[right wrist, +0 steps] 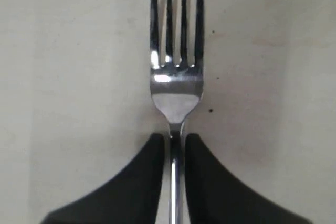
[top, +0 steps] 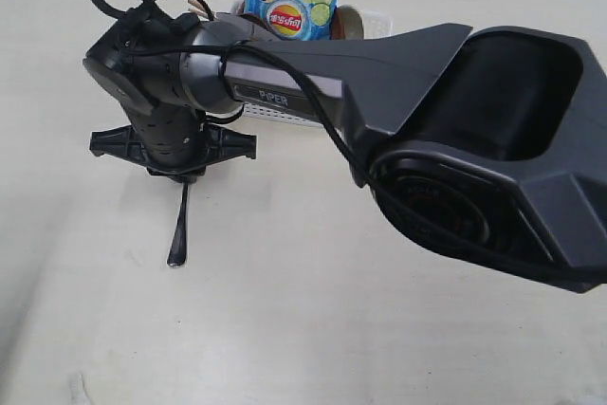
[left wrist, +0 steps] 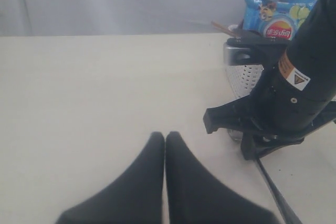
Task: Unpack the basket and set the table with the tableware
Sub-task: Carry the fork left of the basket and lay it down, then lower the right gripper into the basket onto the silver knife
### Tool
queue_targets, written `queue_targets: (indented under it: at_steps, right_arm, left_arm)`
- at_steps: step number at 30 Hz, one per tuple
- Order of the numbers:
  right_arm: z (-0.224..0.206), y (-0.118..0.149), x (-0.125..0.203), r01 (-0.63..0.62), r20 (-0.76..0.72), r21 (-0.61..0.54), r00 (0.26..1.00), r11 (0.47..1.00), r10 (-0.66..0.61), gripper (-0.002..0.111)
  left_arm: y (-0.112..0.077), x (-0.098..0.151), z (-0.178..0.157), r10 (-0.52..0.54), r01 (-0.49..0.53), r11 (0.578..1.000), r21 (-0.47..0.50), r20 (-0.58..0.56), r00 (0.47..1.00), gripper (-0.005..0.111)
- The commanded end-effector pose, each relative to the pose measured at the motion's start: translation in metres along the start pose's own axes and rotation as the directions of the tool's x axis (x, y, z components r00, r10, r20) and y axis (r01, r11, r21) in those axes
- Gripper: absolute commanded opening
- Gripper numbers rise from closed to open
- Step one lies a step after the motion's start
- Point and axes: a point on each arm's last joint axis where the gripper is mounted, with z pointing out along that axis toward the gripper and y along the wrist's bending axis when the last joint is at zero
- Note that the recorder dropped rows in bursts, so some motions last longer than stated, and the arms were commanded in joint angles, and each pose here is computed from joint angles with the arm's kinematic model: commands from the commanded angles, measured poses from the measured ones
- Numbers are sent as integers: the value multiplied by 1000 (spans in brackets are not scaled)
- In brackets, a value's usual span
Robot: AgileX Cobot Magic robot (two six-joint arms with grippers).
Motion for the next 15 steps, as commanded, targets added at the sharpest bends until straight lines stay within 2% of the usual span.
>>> queue_targets:
  at_steps: [1, 4, 7, 10, 12, 15]
  right_arm:
    - [0, -2, -1, -5, -14, 8, 1000, 1000, 6, 36]
    - [-15, -2, -6, -1, 11, -15, 1000, 1000, 2, 38]
    - [-53, -5, -19, 140, 98, -38, 986, 989, -136, 38]
    - [-101, -8, -27, 330, 184, -67, 931, 941, -314, 38]
    - [-127, -13, -29, 414, 221, -59, 893, 908, -392, 38]
    - [-153, -25, -34, 506, 255, 39, 829, 862, -498, 38]
  left_arm:
    - [0, 1, 0, 1, -1, 1000, 7, 1, 1000, 0]
    - [0, 1, 0, 1, -1, 1000, 7, 1, 1000, 0]
    - [0, 1, 0, 1, -1, 1000, 7, 1, 1000, 0]
    - [0, 1, 0, 1, -1, 1000, 7, 1, 1000, 0]
    - [0, 1, 0, 1, -1, 1000, 7, 1, 1000, 0]
    - [0, 1, 0, 1, -1, 1000, 7, 1, 1000, 0]
